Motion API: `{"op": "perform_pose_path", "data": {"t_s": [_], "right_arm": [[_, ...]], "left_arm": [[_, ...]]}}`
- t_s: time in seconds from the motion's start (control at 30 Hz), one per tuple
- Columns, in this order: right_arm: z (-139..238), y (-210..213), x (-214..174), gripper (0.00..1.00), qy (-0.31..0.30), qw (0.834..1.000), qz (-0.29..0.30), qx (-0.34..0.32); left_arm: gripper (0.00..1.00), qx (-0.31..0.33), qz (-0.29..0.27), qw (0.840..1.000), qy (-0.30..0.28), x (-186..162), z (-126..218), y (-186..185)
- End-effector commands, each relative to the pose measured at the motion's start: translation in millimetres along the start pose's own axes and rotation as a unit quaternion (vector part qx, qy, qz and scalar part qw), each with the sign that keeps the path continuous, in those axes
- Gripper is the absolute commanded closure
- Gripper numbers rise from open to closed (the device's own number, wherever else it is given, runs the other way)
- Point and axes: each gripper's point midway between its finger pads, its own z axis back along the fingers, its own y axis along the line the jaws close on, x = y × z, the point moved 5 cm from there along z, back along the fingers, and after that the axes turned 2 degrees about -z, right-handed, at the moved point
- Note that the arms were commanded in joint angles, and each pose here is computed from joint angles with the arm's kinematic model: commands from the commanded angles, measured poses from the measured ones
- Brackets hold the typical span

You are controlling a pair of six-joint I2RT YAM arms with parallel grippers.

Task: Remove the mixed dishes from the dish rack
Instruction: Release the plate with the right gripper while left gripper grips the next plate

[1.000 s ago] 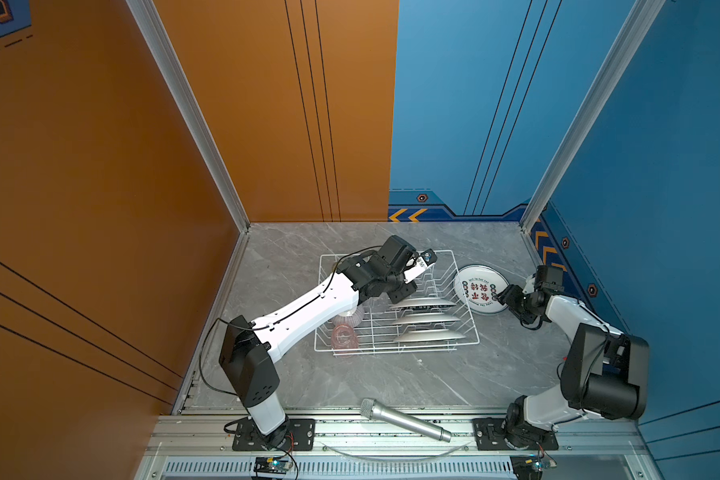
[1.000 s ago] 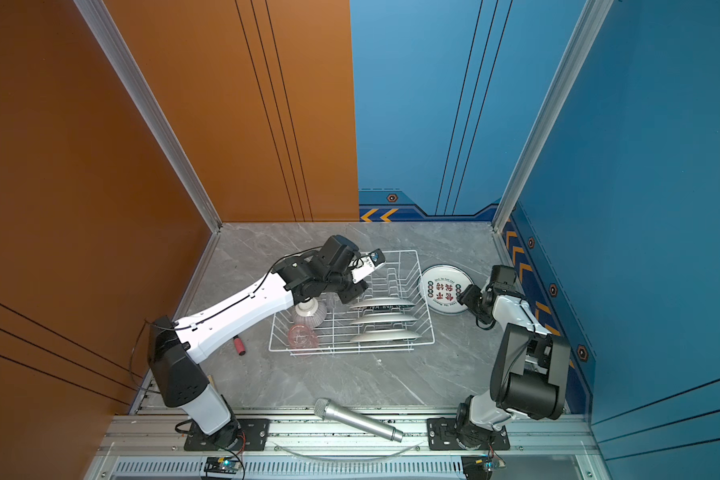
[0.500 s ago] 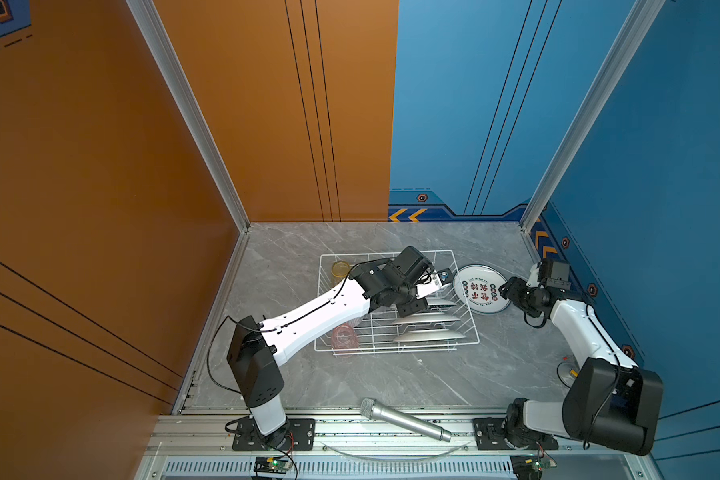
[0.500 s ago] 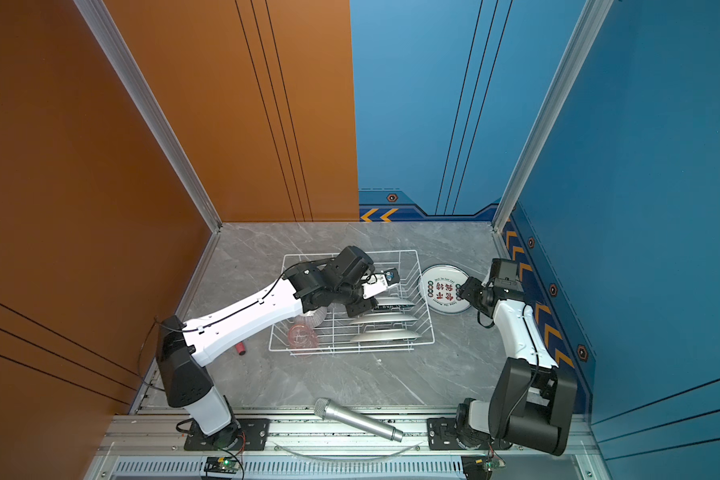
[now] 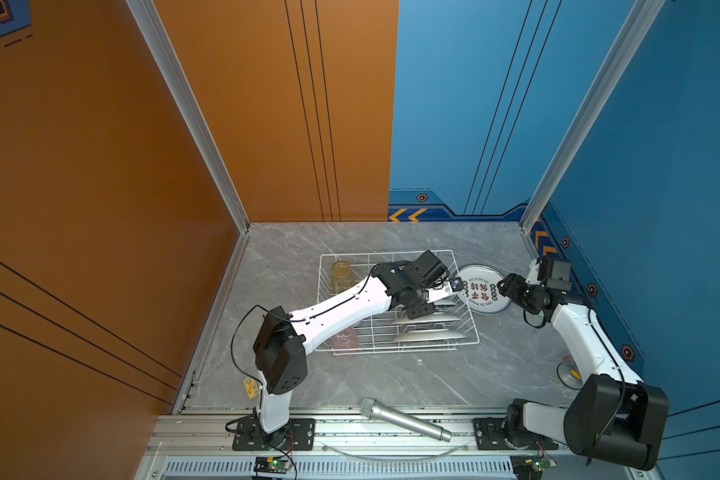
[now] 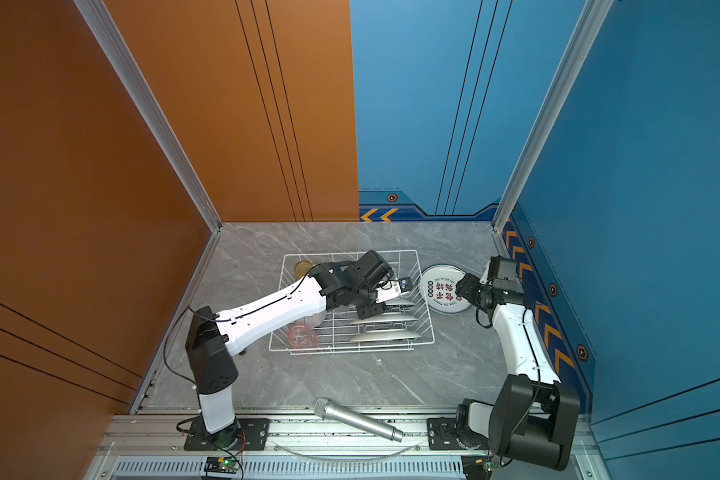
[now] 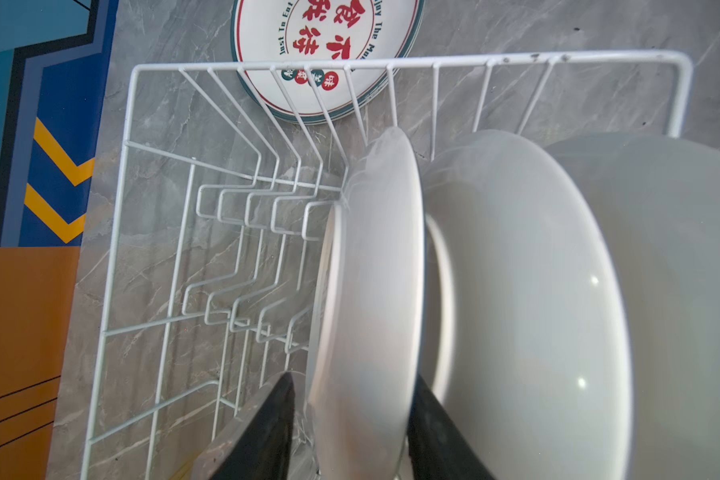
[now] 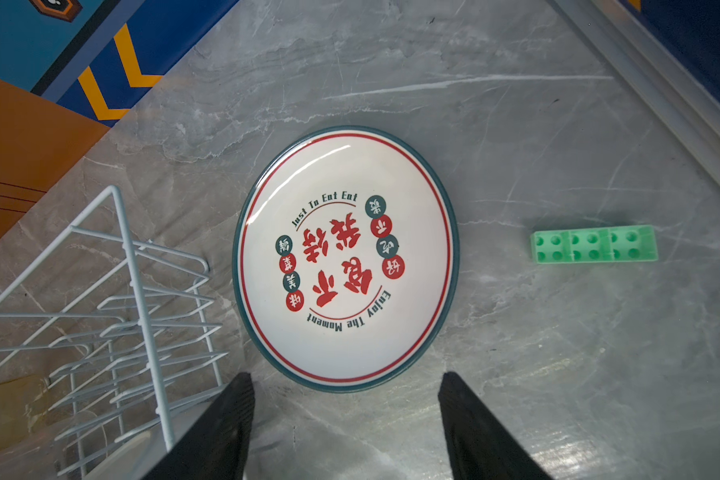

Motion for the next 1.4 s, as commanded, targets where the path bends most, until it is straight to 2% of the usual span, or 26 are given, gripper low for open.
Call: {"op": "perform_pose_path", "data": {"t_s": [0.0,0.27,0.47,0.67,0.9,1.13,1.2,1.27,1.37], "right_arm": [[9,5,1,0.30,-0.005,1.000,0.006,0.005],[12,5,0,0.30,-0.010,1.000,0.006,0.009],[14,6,-1,0.30,-0.017,1.000,0.004,0.016],[16,9,-2,0.31,-0.018,1.000,0.006,0.024],[23,16,0,0.30,-0.028,0.999,0.014,0.045],[32,28,2,0.31,-0.038,0.995,0.028,0.089],[37,37,2,0.31,-0.043,0.991,0.038,0.122],[45,52,1,0.31,-0.049,0.980,0.050,0.184],[64,79,-2,0.32,-0.055,0.949,0.070,0.303]], "left_arm": [[0.61,0.030,-0.023,0.999,0.023,3,-4,5],[0.85,0.074,-0.043,0.995,0.052,7,-16,10],[1.00,0.098,-0.049,0.992,0.059,11,-16,15],[1.00,0.151,-0.030,0.987,0.045,18,1,33],[1.00,0.198,0.030,0.979,-0.028,29,61,66],[1.00,0.214,0.093,0.967,-0.098,31,121,90],[1.00,0.210,0.120,0.963,-0.122,28,136,97],[1.00,0.190,0.161,0.956,-0.154,24,151,106],[1.00,0.127,0.230,0.941,-0.213,15,163,119]]}}
